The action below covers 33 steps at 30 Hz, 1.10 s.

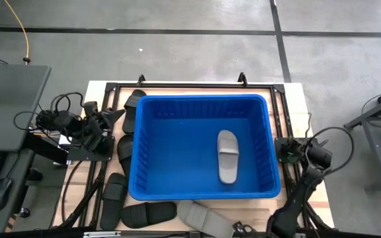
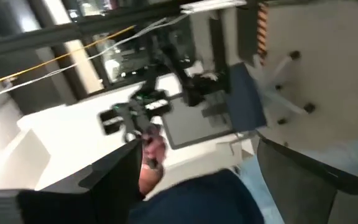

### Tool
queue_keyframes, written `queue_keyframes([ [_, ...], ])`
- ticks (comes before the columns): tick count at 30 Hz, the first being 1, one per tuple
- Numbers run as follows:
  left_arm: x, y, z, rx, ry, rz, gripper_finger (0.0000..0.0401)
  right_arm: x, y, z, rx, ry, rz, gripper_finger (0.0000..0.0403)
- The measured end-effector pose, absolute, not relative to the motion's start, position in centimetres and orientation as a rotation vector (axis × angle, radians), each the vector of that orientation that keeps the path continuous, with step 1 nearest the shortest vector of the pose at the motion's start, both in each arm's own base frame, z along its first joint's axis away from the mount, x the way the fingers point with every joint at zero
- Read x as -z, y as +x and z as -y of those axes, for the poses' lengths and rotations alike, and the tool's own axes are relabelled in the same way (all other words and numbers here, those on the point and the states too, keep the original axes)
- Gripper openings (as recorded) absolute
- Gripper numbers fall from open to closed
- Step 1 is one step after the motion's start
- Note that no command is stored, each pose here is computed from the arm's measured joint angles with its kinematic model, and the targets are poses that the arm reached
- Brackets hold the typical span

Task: Pick and place slides into bin
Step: Put the gray slide into the blue organizer bin

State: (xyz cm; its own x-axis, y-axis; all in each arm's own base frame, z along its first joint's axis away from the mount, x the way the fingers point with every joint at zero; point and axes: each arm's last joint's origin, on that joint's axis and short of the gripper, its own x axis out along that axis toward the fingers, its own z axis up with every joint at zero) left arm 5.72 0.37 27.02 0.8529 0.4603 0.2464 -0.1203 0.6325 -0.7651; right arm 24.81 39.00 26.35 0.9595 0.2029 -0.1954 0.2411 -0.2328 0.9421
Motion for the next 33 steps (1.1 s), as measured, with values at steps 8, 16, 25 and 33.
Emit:
queue_keyframes([
  [8, -27.0, 5.6, -0.4, -0.348, -0.818, 0.453, 0.0005, -21.5, 22.9, -40.9, 0.204, 1.922, -0.360, 0.0305],
  [16, -27.1, 5.6, -0.4, -0.359, -0.823, 0.462, 0.0005, -18.4, 25.1, -39.3, 0.351, 1.801, -0.210, 0.0305],
  [25, -27.2, 5.5, -0.5, -0.357, -0.830, 0.475, 0.0005, -16.4, 28.7, -36.1, 0.496, 1.630, -0.256, 0.0305],
  [33, -27.3, 5.5, -0.5, -0.358, -0.836, 0.485, 0.0005, -15.9, 29.6, -35.0, 0.547, 1.584, -0.323, 0.0285],
])
